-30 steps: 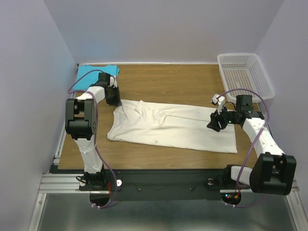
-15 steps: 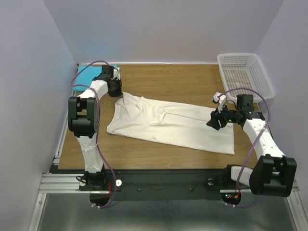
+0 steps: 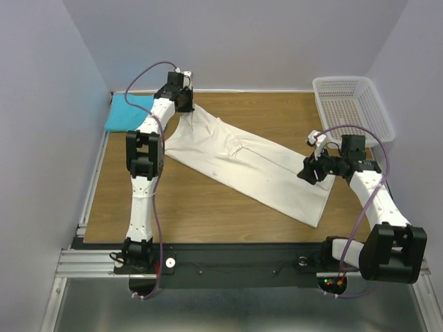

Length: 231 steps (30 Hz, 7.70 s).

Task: Fold and stack the t-shirts
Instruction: Fold the tshirt

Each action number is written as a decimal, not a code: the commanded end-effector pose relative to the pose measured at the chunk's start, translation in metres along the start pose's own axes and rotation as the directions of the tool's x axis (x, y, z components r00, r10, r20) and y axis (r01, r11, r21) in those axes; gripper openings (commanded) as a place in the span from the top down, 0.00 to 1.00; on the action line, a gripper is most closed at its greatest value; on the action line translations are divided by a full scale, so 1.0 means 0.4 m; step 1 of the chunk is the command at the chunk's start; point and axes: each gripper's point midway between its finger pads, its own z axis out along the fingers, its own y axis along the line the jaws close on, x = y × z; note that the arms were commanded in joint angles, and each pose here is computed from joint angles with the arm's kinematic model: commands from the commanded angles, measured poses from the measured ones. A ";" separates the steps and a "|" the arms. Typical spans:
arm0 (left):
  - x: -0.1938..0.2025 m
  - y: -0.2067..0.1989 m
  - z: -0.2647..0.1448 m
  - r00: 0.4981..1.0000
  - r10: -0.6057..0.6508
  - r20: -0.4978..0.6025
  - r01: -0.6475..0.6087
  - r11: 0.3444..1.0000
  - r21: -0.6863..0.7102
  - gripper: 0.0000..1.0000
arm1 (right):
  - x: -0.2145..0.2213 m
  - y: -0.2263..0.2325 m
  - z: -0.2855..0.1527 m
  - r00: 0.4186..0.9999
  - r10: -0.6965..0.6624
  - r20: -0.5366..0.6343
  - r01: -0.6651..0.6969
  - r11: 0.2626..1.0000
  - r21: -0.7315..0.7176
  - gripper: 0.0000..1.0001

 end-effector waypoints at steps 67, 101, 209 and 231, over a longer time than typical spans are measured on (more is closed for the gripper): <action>0.371 -0.036 -0.757 0.848 -0.390 0.358 0.355 0.921 0.162 0.22 | -0.282 -0.212 0.770 0.851 0.500 -0.161 -0.514 0.856 -0.057 0.43; 0.405 -0.039 -0.731 0.857 -0.401 0.325 0.364 0.916 0.171 0.23 | -0.238 -0.390 0.681 0.803 0.594 -0.056 -0.577 0.797 0.180 0.99; 0.421 -0.214 -0.630 0.930 -0.351 0.106 0.270 0.852 0.449 0.39 | 0.142 -0.204 0.183 0.862 0.407 -0.302 -0.350 0.909 0.227 0.30; 0.503 -0.250 -0.701 0.922 -0.381 0.074 0.298 0.818 0.492 0.39 | 0.286 -0.130 0.132 0.761 0.443 -0.474 -0.358 0.896 0.264 0.78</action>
